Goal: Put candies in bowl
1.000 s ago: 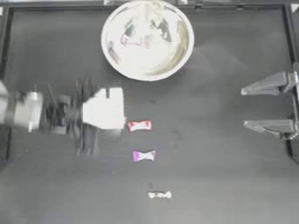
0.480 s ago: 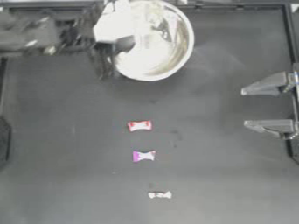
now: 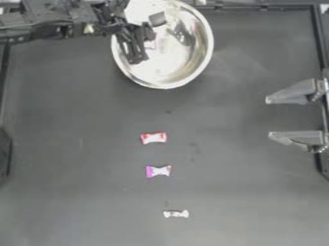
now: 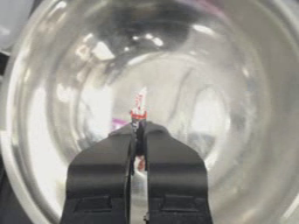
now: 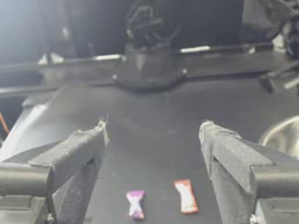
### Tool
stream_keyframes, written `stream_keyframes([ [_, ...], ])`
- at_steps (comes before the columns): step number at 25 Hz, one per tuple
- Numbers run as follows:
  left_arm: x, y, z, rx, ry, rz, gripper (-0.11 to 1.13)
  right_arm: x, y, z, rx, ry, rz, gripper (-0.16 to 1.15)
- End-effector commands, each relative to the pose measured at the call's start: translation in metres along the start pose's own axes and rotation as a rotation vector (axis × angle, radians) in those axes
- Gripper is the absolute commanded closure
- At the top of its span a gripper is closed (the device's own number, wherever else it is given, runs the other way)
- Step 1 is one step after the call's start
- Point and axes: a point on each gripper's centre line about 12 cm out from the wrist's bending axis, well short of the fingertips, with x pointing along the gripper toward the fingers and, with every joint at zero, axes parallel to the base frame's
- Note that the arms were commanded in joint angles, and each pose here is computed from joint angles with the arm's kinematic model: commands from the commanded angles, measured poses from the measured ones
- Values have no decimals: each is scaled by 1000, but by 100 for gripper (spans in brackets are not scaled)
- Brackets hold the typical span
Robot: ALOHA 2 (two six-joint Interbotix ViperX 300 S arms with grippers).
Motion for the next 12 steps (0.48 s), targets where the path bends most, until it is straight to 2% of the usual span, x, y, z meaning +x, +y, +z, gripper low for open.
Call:
stream_keyframes([
  [1,-13,5,21,-1,-64,15,55,2,0,3,4,-7,0,3],
  [3,-14,3,21,-5,-67,11,31,2,0,2,7,-6,-1,3],
  [5,-14,2,22,-21,-70,5,0,1,0,1,7,-4,-1,3],
  [6,-15,3,23,-26,-78,4,-7,2,0,0,9,-1,-2,3],
  [7,-16,3,24,-25,-87,6,-8,2,0,0,7,-4,-2,3],
  [10,-21,3,28,-24,-114,12,6,1,0,0,9,-9,-3,3],
  [12,-32,2,33,-18,-139,15,5,1,0,0,10,-9,-4,3],
])
